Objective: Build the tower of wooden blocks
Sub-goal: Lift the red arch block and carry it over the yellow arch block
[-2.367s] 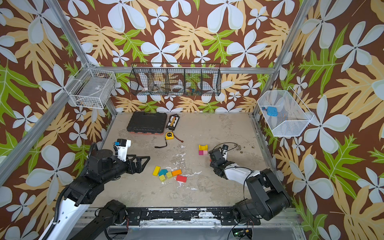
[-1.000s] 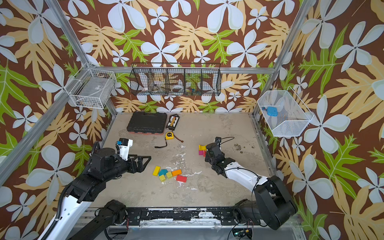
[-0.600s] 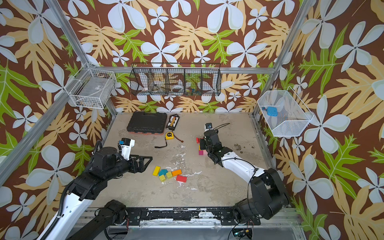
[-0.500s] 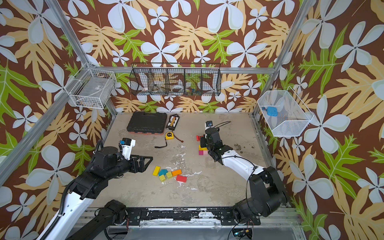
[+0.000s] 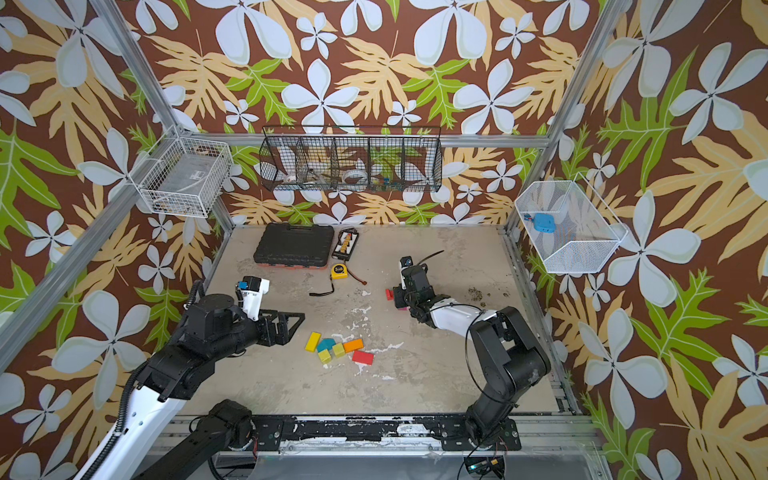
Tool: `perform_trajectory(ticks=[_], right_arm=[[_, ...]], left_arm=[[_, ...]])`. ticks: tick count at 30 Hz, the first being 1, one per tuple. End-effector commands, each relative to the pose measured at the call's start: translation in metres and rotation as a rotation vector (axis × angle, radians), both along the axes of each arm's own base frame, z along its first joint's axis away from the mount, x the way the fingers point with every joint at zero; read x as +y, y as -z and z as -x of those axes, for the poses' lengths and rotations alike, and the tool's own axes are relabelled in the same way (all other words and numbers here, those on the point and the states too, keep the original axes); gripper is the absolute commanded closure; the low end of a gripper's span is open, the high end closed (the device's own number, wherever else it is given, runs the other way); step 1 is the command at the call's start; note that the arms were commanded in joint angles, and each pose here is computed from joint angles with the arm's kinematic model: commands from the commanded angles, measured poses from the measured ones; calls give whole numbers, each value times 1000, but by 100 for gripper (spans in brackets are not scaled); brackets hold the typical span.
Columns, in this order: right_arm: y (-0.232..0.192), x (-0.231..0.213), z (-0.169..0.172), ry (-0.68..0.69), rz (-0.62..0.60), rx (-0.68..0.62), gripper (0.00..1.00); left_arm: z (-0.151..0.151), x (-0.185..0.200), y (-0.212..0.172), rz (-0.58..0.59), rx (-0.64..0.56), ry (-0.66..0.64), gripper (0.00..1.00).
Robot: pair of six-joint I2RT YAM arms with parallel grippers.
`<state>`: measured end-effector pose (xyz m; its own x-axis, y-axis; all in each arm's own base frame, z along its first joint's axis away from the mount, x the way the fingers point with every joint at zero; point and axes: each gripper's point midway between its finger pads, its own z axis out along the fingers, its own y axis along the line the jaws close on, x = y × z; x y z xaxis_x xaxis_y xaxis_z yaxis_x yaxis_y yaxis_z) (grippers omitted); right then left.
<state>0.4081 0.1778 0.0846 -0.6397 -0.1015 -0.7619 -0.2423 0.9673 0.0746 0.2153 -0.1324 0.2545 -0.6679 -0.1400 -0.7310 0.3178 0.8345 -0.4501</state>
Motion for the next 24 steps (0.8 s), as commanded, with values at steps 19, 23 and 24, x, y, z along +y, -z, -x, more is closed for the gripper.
perform_trajectory(ticks=[19, 23, 24], right_arm=[[-12, -37, 29, 212, -51, 30, 100], [6, -41, 42, 252, -83, 87, 100], [10, -40, 45, 250, -96, 97, 100]], left_arm=[[-2, 0, -3, -1, -17, -2, 0], [-2, 1, -3, -1, -17, -6, 0], [-2, 0, -4, -1, -18, -5, 0]])
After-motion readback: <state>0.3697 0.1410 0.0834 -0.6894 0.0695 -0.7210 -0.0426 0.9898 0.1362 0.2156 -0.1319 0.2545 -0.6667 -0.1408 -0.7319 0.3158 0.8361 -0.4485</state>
